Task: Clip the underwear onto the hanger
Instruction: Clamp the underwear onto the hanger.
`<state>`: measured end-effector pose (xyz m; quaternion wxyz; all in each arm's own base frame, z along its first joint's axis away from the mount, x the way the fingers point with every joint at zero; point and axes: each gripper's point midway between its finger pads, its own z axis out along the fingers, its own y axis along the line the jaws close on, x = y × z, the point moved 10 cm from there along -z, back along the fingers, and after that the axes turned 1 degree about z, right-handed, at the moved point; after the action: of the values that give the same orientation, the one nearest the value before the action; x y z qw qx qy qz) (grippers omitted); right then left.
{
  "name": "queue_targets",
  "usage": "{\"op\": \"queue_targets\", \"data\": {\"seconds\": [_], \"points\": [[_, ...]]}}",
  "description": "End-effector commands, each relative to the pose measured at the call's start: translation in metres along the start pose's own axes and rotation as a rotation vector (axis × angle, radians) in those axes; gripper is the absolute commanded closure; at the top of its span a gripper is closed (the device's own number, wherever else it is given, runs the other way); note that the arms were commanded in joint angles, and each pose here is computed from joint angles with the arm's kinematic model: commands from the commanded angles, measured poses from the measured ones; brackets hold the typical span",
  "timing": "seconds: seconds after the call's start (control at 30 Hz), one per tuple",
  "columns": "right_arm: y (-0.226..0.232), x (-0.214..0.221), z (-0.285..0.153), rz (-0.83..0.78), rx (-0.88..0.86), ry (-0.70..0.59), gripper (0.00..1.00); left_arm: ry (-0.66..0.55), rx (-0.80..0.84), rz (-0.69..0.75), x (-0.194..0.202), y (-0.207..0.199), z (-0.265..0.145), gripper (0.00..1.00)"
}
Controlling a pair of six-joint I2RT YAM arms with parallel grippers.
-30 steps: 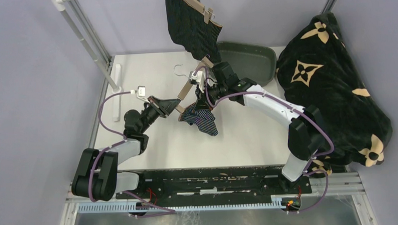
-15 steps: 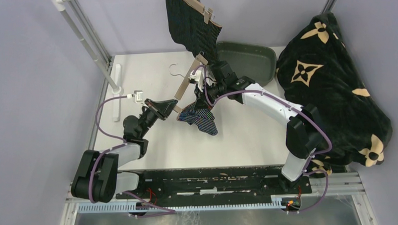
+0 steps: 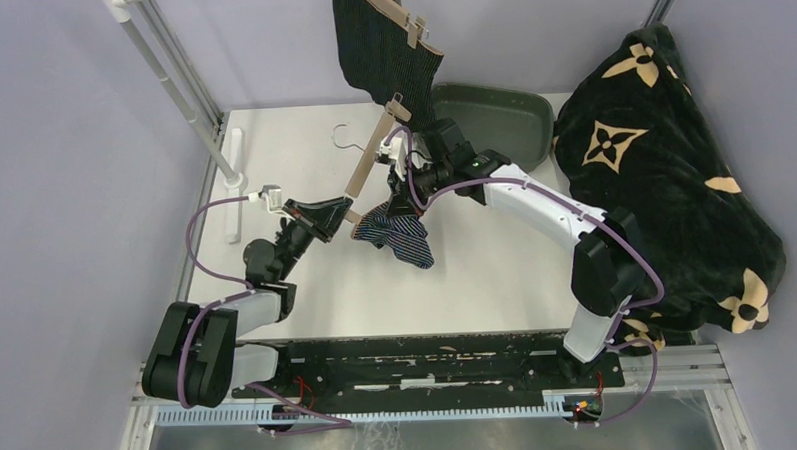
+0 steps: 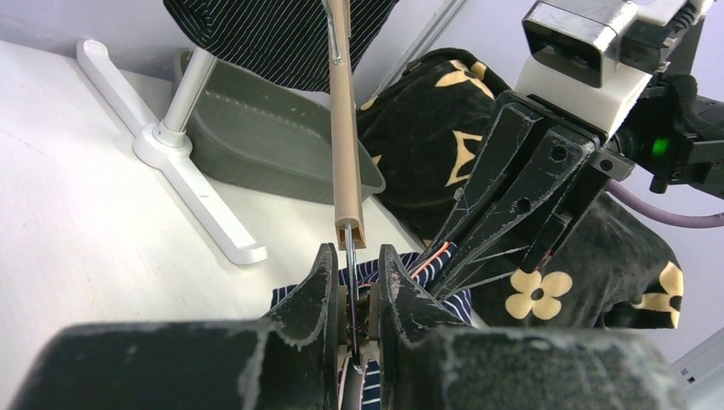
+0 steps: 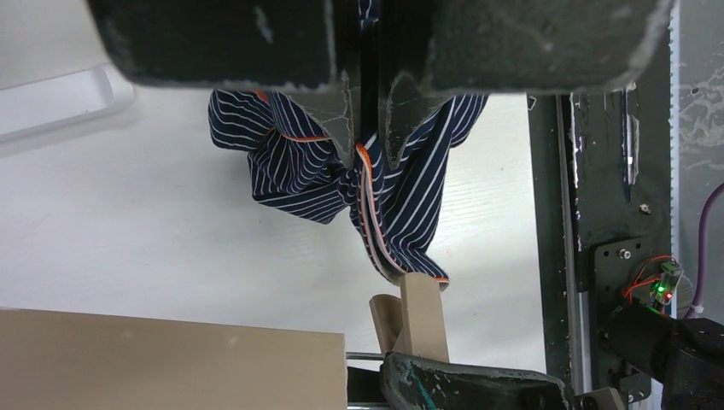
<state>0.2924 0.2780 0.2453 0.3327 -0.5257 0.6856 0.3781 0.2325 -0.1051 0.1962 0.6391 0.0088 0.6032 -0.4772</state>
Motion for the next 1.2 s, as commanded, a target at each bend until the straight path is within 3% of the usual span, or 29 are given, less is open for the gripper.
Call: {"op": "queue_targets", "data": {"seconds": [0.0, 0.63, 1.17], "points": [[-0.0004, -0.02, -0.0018, -0.053, -0.021, -0.057, 0.99, -0.103, 0.072, 0.116, -0.0137, -0.0074, 0.0032, 0.97], [-0.0006, -0.0256, -0.0012, -0.056, -0.027, -0.068, 0.99, -0.118, 0.102, 0.188, -0.0074, -0.0105, 0.0094, 0.97], [0.0009, -0.0272, -0.0036, -0.058, -0.028, -0.074, 0.99, -0.176, 0.033, 0.244, -0.0089, -0.0066, 0.0071, 0.97]]}}
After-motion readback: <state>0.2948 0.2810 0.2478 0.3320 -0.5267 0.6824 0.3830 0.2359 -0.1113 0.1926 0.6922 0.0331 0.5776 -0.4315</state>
